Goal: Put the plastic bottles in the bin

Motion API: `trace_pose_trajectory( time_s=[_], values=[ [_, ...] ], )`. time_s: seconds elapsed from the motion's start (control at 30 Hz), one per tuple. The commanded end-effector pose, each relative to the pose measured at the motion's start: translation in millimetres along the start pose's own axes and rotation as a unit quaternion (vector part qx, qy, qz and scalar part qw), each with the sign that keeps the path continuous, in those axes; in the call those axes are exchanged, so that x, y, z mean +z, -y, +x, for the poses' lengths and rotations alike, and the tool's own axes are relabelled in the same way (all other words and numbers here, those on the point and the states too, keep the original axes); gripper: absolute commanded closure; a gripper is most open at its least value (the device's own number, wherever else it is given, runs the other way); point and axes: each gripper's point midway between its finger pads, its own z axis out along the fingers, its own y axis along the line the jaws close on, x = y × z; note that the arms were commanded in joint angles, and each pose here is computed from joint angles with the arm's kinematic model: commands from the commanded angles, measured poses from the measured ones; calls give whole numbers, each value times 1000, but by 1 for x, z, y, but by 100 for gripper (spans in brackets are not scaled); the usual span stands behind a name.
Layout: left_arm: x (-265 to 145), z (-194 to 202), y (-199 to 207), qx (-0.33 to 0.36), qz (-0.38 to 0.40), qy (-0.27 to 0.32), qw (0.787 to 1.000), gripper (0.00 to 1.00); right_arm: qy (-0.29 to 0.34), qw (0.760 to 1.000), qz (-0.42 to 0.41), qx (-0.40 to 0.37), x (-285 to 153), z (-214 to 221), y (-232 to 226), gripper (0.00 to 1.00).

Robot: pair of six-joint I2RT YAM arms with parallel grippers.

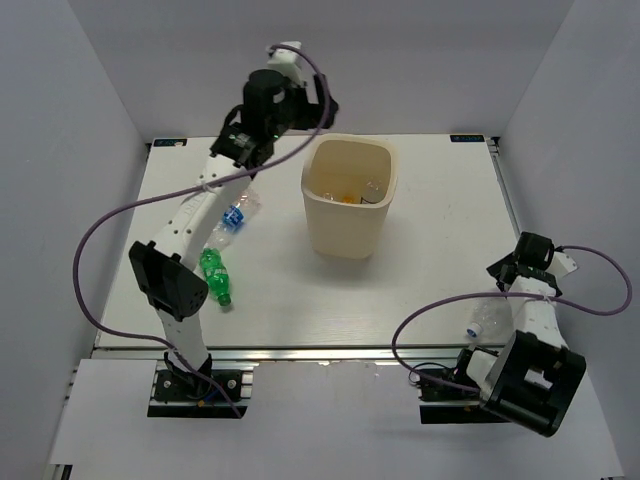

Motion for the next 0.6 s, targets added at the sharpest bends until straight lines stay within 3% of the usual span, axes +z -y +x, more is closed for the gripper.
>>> trace_pose_trajectory(
  time_s=[0.0,0.03,0.1,0.17,0.2,0.23,0.3,0.33,0.43,0.57],
  values=[
    [-26,-40,-82,-70,-73,33,994,2,-14,1000,-16,6,16,7,-5,11],
    [-31,-33,-119,-81,-112,34,990,2,-30,999,-22,3,22,13,-9,11],
    [-46,-28,-152,-103,-159,46,981,2,-45,998,-33,-2,29,22,-13,10],
    [-82,-31,-185,-128,-206,75,967,2,-68,996,-54,-4,35,30,-23,17],
    [-82,-16,-201,-142,-222,66,962,2,-62,996,-59,-8,35,27,-25,22],
    [-102,-26,-216,-153,-238,90,955,2,-63,995,-74,-12,34,26,-31,31],
    [-117,4,-244,-191,-295,89,932,2,-39,992,-115,-19,26,9,-47,40],
    [-130,4,-253,-197,-315,102,923,2,-28,990,-133,-22,21,2,-54,55],
    [-138,33,-266,-213,-341,84,912,2,28,971,-232,-39,-12,-33,-90,74],
    [-144,41,-269,-213,-358,65,907,2,114,921,-365,-73,-83,-86,-140,75]
  ],
)
